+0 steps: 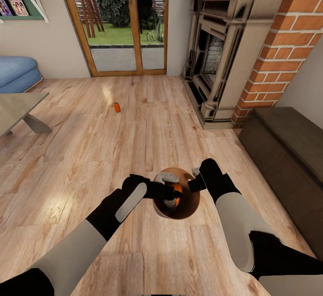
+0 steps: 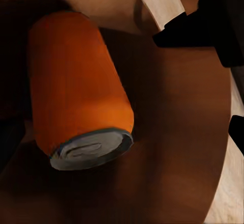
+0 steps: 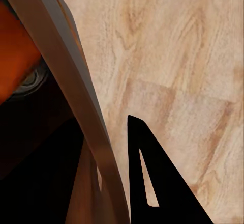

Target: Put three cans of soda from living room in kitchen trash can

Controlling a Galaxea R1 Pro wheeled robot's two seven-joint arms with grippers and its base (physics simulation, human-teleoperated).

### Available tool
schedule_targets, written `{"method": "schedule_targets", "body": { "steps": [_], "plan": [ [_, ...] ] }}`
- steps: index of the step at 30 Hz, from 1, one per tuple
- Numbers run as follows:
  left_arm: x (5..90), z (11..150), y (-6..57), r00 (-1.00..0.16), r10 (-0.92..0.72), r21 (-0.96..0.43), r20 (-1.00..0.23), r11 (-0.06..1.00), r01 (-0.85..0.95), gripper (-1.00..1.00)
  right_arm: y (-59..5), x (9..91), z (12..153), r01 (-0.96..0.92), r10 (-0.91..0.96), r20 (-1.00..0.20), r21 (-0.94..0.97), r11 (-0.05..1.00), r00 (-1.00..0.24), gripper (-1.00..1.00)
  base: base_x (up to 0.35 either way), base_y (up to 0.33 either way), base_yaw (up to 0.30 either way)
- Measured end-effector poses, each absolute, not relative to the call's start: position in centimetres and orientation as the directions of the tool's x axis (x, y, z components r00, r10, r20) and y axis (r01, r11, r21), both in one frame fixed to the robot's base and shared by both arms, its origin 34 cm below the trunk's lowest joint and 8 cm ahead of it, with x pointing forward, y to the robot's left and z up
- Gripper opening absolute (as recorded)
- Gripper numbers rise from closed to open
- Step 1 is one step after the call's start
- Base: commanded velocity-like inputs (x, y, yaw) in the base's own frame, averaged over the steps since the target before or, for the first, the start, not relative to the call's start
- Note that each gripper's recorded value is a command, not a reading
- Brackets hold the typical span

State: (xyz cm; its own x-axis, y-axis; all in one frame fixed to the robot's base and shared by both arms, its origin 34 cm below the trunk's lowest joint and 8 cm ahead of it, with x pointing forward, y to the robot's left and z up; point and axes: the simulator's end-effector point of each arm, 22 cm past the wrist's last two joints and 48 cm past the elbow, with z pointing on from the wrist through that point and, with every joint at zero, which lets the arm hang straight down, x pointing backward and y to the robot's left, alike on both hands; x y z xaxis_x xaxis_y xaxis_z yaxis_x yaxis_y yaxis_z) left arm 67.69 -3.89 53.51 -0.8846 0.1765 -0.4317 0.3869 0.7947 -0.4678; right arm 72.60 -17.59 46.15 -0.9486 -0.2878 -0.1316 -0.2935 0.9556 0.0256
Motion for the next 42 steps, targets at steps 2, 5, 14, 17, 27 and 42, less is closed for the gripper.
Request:
{"method": "schedule_targets", "body": {
  "steps": [2,5,14,17,27,42],
  "plan": [
    [67.7,53.7,-3.8,-0.883,0.176,-0.468,-0.436,0.793,0.389,1.0,-17.5,72.6,46.2,-0.291,-0.285,-0.132,0.031,0.956,-0.949,-1.0,0.0,0.0,0.0],
    [68.0,54.4,-3.8,-0.868,0.184,-0.454,-0.461,0.792,0.409,1.0,-17.2,72.6,46.2,-0.284,-0.276,-0.135,0.045,0.958,-0.952,-1.0,0.0,0.0,0.0],
    [68.8,60.1,-0.9,-0.786,0.206,-0.41,-0.583,0.761,0.503,1.0,-16.9,72.5,46.3,-0.277,-0.268,-0.135,0.06,0.959,-0.954,-1.0,0.0,0.0,0.0],
    [69.5,59.9,2.7,-0.783,0.206,-0.384,-0.588,0.78,0.494,1.0,-16.5,72.4,46.3,-0.27,-0.258,-0.135,0.079,0.96,-0.957,-1.0,0.0,0.0,0.0],
    [72.9,58.3,18.9,-0.829,-0.059,-0.424,-0.557,0.878,0.222,1.0,-16.7,72.5,46.3,-0.27,-0.259,-0.137,0.073,0.96,-0.956,-1.0,0.0,0.0,0.0],
    [70.6,49.4,25.8,-0.903,-0.136,-0.368,-0.407,0.929,0.026,1.0,-22.1,73.5,46.7,-0.287,-0.298,-0.128,-0.095,0.953,-0.946,-1.0,0.0,0.0,0.0]
  ]
}}
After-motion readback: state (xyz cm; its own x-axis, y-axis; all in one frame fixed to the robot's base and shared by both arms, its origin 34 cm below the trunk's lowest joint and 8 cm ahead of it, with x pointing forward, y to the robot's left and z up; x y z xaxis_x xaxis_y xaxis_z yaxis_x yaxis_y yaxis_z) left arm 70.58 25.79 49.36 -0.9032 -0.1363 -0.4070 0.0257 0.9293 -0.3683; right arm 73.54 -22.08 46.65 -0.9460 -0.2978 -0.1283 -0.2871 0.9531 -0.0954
